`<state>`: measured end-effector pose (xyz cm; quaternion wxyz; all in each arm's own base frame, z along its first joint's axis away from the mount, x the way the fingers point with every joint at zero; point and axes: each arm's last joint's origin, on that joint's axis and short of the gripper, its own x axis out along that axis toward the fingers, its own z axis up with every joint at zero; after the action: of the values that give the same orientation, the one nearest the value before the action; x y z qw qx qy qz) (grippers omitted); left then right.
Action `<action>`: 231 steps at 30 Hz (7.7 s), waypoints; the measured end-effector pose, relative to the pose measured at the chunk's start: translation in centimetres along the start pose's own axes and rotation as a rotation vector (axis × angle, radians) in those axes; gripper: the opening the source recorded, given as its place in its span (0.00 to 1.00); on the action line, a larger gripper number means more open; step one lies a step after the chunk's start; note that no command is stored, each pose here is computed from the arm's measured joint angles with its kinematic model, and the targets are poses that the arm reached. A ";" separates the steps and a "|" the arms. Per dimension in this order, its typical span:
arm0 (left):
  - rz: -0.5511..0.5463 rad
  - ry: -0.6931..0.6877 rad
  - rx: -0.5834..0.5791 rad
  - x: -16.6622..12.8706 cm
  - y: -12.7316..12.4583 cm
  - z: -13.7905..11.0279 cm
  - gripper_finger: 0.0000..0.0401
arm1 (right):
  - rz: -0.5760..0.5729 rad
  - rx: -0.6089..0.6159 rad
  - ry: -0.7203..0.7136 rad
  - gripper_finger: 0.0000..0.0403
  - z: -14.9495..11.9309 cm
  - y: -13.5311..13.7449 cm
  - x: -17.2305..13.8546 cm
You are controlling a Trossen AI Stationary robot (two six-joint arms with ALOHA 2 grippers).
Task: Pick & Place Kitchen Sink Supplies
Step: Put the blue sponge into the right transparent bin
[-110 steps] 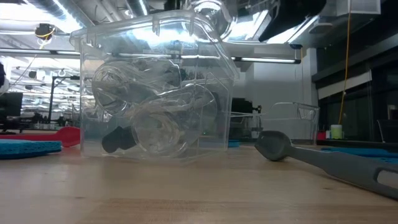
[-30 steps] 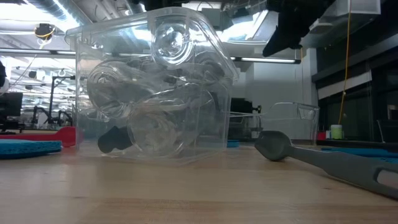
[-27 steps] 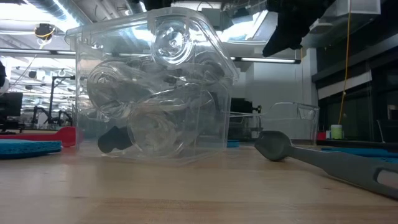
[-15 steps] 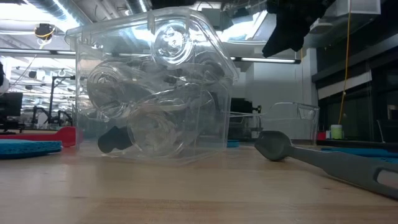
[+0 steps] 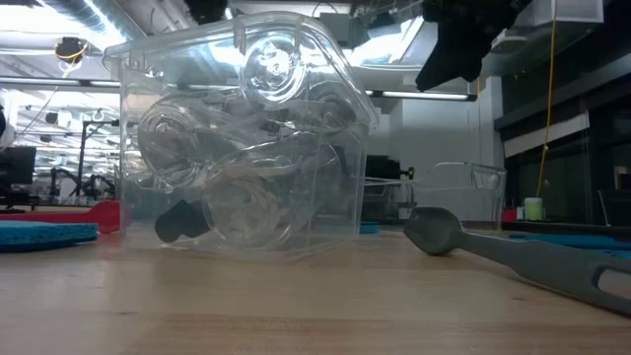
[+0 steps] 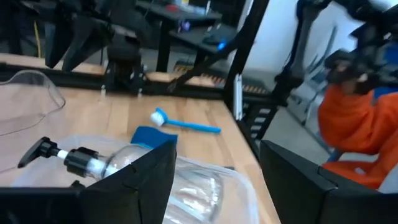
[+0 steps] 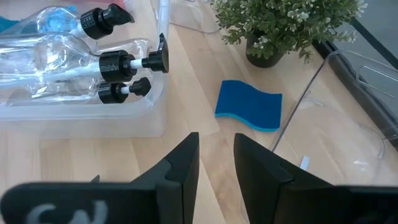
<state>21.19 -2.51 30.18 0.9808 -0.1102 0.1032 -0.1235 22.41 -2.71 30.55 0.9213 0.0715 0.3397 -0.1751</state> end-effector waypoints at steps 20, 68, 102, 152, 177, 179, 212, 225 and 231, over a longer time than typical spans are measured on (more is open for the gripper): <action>-0.053 -0.226 0.001 -7.3 0.1 -6.4 0.56 | 0.005 0.010 -0.030 0.25 0.3 0.1 0.2; 0.037 -0.307 0.183 -8.7 1.7 -14.0 0.56 | 0.129 0.023 0.125 0.25 -0.3 1.8 5.9; 0.156 -0.168 0.234 -8.6 2.3 -15.5 0.56 | 0.252 0.024 0.295 0.25 -2.1 3.7 5.1; 0.673 -0.223 0.228 -10.6 6.0 -14.3 0.56 | 0.076 0.159 0.437 0.25 -6.6 10.2 2.2; 0.673 -0.223 0.229 -10.6 6.0 -14.3 0.56 | 0.041 -0.494 0.336 0.25 -4.7 7.8 3.2; 0.672 -0.223 0.228 -10.6 6.0 -14.3 0.56 | 0.043 -0.524 0.314 0.25 -3.8 7.6 3.1; 0.672 -0.223 0.229 -10.6 6.0 -14.3 0.56 | 0.229 -0.250 0.670 0.57 -4.9 4.9 8.2; 0.672 -0.223 0.229 -10.6 6.0 -14.3 0.56 | 0.265 -0.349 0.740 0.54 -8.4 5.8 8.3; 0.672 -0.224 0.228 -10.6 6.0 -14.3 0.56 | 0.288 -0.364 0.722 0.51 -11.8 5.8 9.4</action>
<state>9.15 3.26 16.94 0.9778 0.0271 0.0113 0.2073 24.14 3.07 15.60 0.7560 0.0112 0.6523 0.0541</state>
